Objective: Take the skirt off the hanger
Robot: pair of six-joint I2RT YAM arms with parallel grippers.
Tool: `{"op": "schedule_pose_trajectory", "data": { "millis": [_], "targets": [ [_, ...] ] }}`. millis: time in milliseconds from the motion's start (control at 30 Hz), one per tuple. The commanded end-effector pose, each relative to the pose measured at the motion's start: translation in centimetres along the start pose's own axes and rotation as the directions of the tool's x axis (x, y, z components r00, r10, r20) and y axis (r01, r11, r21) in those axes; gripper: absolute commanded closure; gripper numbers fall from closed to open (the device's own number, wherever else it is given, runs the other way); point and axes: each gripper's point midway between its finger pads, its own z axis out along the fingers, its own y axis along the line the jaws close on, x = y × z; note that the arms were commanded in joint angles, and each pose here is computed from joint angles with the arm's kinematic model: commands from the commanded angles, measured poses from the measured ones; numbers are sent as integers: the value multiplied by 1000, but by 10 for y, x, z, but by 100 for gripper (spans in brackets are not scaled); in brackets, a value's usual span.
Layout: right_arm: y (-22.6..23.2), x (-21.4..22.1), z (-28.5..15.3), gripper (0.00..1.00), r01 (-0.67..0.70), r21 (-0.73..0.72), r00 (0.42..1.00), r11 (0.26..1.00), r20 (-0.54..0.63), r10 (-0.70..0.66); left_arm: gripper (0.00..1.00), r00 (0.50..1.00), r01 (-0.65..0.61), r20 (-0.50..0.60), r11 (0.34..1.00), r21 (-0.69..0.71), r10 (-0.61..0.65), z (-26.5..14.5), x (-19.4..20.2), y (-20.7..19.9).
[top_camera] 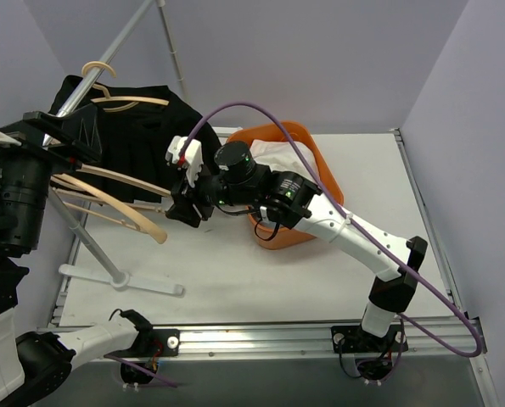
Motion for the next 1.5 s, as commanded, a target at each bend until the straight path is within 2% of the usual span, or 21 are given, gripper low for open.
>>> {"op": "schedule_pose_trajectory", "data": {
  "millis": [0,67,100,133,200,233,333,467,633,800,967,1267,1467],
  "targets": [
    [-10,-35,-22,45,30,105,993,994,110,-41,6,1000,-21,-9,1000,-9,21,1,3,1],
    [-23,-42,-26,36,26,175,990,984,130,-49,5,999,-44,-21,999,-8,43,1,6,2],
    [-31,-44,-29,29,20,215,989,976,137,-51,6,998,-56,-33,998,-12,56,1,9,3],
    [-53,-47,-35,27,3,308,987,951,150,-52,6,997,-68,-39,998,-13,68,1,11,4],
    [-76,-59,-43,21,-39,366,980,930,195,-36,6,995,-86,-52,996,-7,85,-1,16,5],
    [-103,-63,-55,20,-72,421,975,904,222,-26,6,994,-94,-57,996,-6,93,-1,17,5],
    [-136,-82,-72,15,-129,436,950,890,312,-15,6,992,-99,-72,995,9,99,-4,22,5],
    [-165,-89,-67,0,-76,495,949,865,302,-89,6,992,-79,-91,996,29,81,-12,29,6],
    [-189,-99,-57,0,25,472,945,881,277,-175,6,993,-59,-102,997,48,63,-17,33,5],
    [-211,-82,-30,0,83,397,959,914,217,-181,6,994,-50,-93,997,60,56,-23,28,6],
    [-227,-74,-15,0,134,377,957,916,192,-219,6,994,-29,-98,996,83,37,-29,28,5],
    [-235,-50,11,0,159,273,961,949,177,-212,6,992,-33,-121,995,94,45,-27,46,2],
    [-234,-47,34,0,151,199,955,968,224,-195,6,993,-22,-113,994,111,35,-25,43,-2]
  ]
}}
